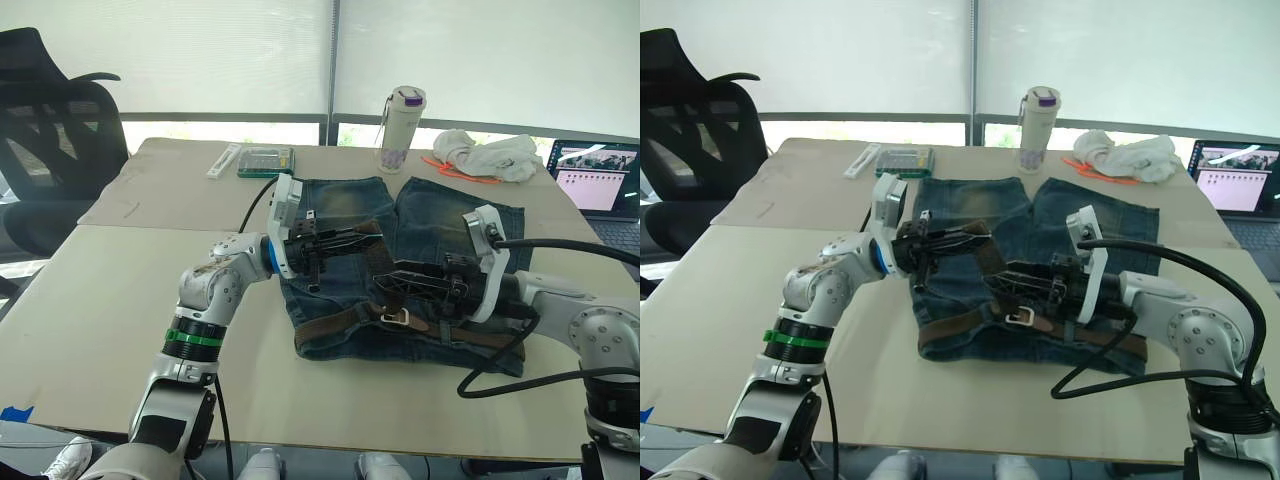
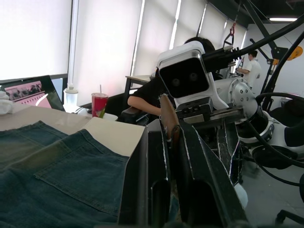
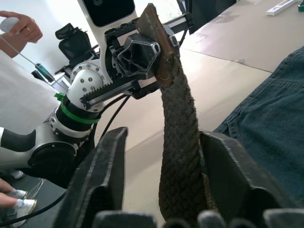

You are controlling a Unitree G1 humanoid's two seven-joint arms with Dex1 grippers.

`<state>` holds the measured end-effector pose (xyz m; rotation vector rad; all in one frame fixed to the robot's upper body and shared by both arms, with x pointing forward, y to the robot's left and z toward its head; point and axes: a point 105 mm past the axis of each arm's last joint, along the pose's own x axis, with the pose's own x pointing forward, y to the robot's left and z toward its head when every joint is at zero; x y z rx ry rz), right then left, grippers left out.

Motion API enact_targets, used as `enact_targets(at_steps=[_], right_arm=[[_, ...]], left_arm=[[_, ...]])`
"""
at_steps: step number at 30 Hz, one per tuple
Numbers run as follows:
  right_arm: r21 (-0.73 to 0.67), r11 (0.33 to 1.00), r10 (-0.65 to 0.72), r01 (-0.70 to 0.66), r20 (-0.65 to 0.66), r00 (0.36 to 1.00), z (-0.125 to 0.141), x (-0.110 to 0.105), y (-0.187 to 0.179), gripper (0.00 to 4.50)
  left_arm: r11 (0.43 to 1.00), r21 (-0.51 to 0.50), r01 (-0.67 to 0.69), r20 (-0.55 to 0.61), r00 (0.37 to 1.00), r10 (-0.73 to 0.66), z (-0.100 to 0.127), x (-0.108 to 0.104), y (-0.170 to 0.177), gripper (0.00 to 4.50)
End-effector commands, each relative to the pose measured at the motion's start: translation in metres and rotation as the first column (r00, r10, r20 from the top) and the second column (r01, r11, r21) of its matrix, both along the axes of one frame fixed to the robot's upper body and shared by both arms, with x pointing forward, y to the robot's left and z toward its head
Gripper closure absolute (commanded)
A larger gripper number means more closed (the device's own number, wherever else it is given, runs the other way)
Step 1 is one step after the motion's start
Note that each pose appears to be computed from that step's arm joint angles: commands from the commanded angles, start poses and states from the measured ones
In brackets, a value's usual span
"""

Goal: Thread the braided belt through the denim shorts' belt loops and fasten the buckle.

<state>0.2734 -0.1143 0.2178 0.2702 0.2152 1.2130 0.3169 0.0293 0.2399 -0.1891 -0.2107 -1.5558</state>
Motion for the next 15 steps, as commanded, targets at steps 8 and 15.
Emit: enact_targets(at_steps=[8,15], right_arm=[[0.078,0.989,-0.134,0.125,0.12,0.984,0.022,0.017,0.003,4.5],[0.049,0.859,-0.5,0.509,0.284,0.818,0.014,0.058,0.0,4.5]], left_arm=[[0.986,-0.059,-0.155,0.049,0.986,0.158,0.022,0.021,0.005,3.07],[0.909,-0.119,-0.399,-0.018,0.916,0.4,0.03,0.045,0.021,0.69]])
